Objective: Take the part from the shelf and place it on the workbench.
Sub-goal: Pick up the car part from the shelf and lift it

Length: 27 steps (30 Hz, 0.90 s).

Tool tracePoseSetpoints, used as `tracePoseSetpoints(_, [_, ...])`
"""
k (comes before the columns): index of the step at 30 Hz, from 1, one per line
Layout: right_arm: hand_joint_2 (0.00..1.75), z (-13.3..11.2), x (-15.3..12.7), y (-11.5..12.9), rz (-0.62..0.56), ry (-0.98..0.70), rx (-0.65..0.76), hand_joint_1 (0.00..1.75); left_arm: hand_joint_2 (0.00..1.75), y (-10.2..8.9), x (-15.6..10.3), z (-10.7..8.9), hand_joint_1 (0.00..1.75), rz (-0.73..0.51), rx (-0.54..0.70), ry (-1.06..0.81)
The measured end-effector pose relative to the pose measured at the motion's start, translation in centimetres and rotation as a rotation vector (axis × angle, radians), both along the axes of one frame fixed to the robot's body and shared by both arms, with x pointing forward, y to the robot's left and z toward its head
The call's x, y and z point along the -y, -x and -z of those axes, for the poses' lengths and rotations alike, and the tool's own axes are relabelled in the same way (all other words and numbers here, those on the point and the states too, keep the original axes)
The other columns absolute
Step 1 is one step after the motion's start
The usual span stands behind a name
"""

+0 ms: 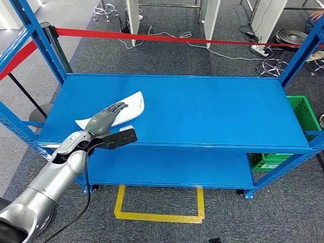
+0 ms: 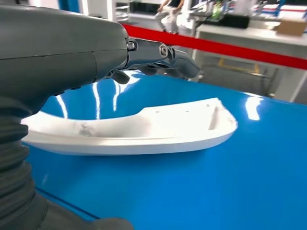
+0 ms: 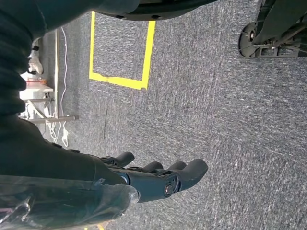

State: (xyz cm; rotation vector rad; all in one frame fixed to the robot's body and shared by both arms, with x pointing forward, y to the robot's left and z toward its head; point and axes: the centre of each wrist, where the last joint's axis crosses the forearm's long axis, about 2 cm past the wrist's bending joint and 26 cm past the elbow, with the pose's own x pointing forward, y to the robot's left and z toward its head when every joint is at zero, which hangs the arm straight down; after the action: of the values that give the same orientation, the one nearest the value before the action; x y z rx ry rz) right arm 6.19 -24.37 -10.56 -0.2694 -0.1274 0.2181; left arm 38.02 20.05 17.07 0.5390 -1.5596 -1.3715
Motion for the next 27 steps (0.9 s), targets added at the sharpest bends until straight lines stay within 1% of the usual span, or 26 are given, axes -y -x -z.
tracePoseSetpoints(4, [1.75,0.0,0.0,0.0,0.001,0.0,-0.001,0.0,1.75,-0.2,-0.5,0.3,0.0,-0.058,-0.026,-0.056])
tracePoseSetpoints(8, [1.75,0.0,0.1,0.0,-0.006,-0.006,0.007,0.0,1.75,-0.4,-1.6,1.0,0.0,-0.093,-0.034,-0.095])
tracePoseSetpoints(17, [1.75,0.0,0.3,0.0,-0.008,-0.002,0.002,0.0,1.75,-0.7,-3.6,2.3,0.0,-0.229,-0.01,-0.227])
tracePoseSetpoints(21, [1.75,0.0,0.4,0.0,-0.007,-0.002,0.001,0.0,1.75,-0.8,-4.1,2.5,0.0,-0.257,-0.006,-0.241])
tracePoseSetpoints(27, [1.75,0.0,0.4,0.0,-0.001,-0.003,0.0,0.0,1.75,-0.8,-4.3,2.7,0.0,-0.268,-0.009,-0.248])
